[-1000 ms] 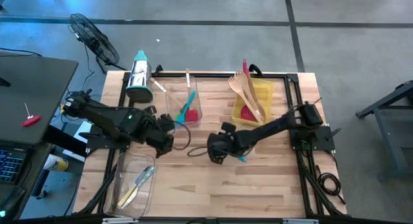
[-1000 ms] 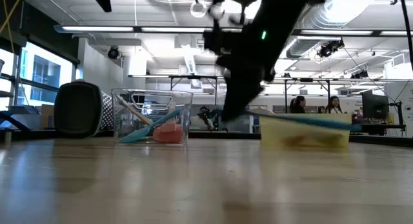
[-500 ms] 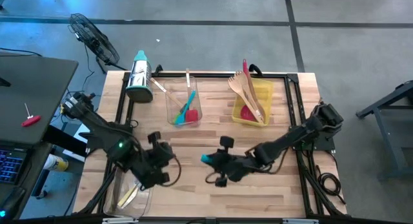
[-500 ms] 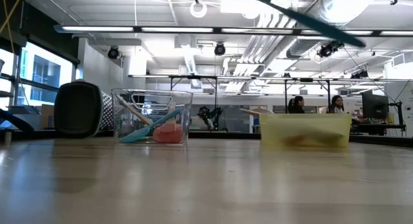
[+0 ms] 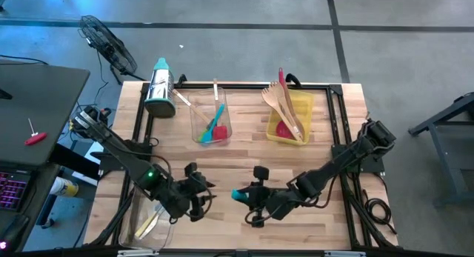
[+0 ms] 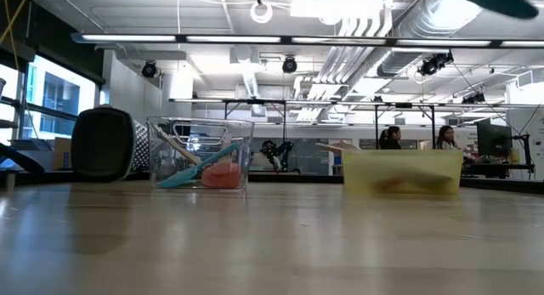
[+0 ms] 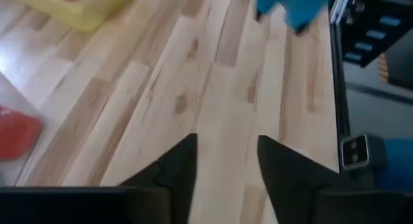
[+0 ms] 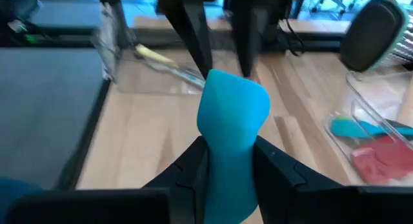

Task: Pick & Place Kitchen Items
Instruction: Put the blue spatula into the top transparent bin

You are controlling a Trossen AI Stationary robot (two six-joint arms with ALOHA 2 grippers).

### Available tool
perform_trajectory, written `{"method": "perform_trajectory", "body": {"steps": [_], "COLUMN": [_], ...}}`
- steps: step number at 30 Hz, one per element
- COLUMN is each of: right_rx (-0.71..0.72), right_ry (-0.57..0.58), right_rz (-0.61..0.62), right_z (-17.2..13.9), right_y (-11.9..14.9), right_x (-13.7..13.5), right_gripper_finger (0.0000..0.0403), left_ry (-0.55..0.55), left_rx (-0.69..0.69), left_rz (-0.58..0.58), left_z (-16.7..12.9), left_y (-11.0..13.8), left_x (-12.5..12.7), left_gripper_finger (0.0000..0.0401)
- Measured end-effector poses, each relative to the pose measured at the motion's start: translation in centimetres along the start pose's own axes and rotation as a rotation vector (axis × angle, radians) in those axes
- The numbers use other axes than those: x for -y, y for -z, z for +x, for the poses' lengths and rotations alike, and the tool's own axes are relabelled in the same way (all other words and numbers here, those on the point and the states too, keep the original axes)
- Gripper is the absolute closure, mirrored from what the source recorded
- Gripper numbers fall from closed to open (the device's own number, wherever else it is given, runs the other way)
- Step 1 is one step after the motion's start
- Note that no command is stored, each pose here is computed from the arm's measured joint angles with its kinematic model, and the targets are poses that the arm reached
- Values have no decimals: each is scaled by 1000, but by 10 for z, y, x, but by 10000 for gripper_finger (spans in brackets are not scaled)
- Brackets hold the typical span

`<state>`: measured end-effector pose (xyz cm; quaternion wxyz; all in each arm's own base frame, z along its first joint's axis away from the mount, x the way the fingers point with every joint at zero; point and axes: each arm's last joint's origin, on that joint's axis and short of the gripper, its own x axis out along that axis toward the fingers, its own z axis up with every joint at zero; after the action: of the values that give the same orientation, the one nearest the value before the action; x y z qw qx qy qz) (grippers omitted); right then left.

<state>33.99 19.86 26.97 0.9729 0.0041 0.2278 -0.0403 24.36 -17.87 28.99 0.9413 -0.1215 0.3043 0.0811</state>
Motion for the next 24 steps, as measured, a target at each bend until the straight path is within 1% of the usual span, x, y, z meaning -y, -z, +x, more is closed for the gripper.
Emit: {"method": "perform_trajectory", "body": {"steps": [3, 7, 15, 18, 20, 24], "right_rx": [56, 164, 305, 335, 348, 347], "right_ry": [-33, -96, -128, -125, -123, -117], "right_rz": [-2, -46, -149, -175, -188, -190], "right_z": [-3, -8, -17, -18, -19, -18], "right_y": [-5, -15, -26, -29, -31, -31], "right_x": [-6, -16, -26, -26, -26, -25], "right_gripper_finger": [319, 319, 319, 319, 319, 319], "left_ry": [29, 108, 179, 182, 155, 151], "left_rx": [81, 201, 310, 345, 376, 453], "left_rz": [11, 30, 137, 197, 246, 320], "left_z": [3, 10, 30, 40, 46, 55], "left_y": [-2, -6, -6, -2, -1, 0], "left_x": [4, 14, 33, 40, 43, 51], "left_gripper_finger": [212, 188, 183, 183, 183, 183]}}
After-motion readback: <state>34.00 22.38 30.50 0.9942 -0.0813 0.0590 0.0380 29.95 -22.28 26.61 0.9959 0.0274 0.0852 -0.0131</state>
